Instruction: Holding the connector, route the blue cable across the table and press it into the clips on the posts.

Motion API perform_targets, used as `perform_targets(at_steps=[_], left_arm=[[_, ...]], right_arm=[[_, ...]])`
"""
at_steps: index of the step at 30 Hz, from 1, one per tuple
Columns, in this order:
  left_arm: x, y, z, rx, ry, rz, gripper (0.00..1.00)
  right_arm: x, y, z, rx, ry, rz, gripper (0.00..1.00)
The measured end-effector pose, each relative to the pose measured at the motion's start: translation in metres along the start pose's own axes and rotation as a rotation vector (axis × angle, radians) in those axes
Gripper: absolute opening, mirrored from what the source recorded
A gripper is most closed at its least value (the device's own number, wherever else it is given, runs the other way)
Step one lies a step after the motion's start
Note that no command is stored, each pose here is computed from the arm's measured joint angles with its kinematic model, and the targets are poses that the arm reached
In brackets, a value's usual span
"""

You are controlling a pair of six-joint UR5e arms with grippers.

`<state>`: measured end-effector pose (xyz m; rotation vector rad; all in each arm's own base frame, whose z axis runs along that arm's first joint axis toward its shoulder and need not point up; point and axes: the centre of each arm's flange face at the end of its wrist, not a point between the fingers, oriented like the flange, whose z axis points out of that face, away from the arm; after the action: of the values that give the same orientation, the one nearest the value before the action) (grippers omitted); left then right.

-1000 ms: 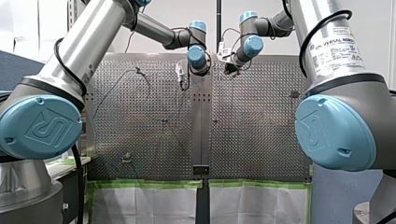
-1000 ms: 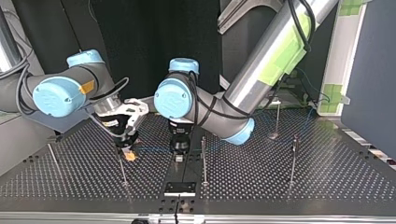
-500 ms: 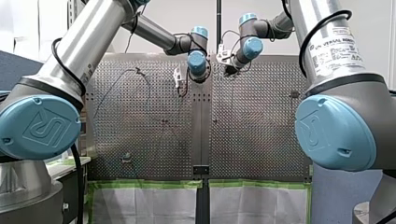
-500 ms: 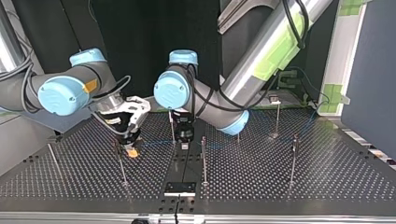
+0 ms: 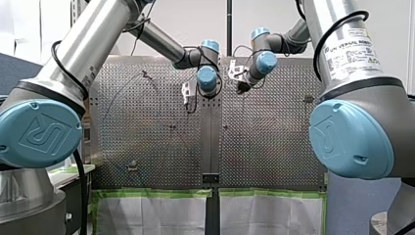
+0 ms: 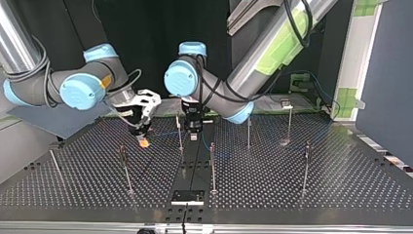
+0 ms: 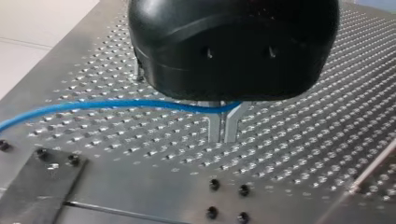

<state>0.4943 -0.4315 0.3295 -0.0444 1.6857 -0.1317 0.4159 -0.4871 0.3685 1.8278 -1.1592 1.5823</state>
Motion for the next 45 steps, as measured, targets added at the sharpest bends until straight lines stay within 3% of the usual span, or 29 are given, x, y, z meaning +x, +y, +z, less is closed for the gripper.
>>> perform_targets(at_steps=[7,11,15,21,29,35,45], left_arm=[[0.029,0.000,-0.004,0.043,0.012,-0.001,0.00],[0.062,0.002,-0.003,0.076,0.040,0.007,0.00],[0.103,0.006,-0.004,0.087,0.077,0.023,0.00],[0.132,0.013,-0.008,0.096,0.088,0.018,0.00],[0.134,0.008,-0.004,0.126,0.042,-0.023,0.00],[0.159,0.006,0.000,0.152,0.066,-0.021,0.00],[0.176,0.010,0.012,0.166,0.060,-0.050,0.00]], right_arm=[[-0.029,0.010,0.001,-0.013,-0.016,-0.006,0.00],[-0.045,0.015,0.002,-0.017,-0.023,-0.012,0.00],[-0.067,0.017,0.003,-0.020,-0.056,-0.026,0.00],[-0.090,0.019,0.005,-0.024,-0.097,-0.034,0.00],[-0.133,0.024,0.009,-0.025,-0.144,-0.024,0.00],[-0.148,0.029,0.013,-0.029,-0.157,-0.015,0.00],[-0.153,0.043,0.024,-0.038,-0.123,0.009,0.00]])
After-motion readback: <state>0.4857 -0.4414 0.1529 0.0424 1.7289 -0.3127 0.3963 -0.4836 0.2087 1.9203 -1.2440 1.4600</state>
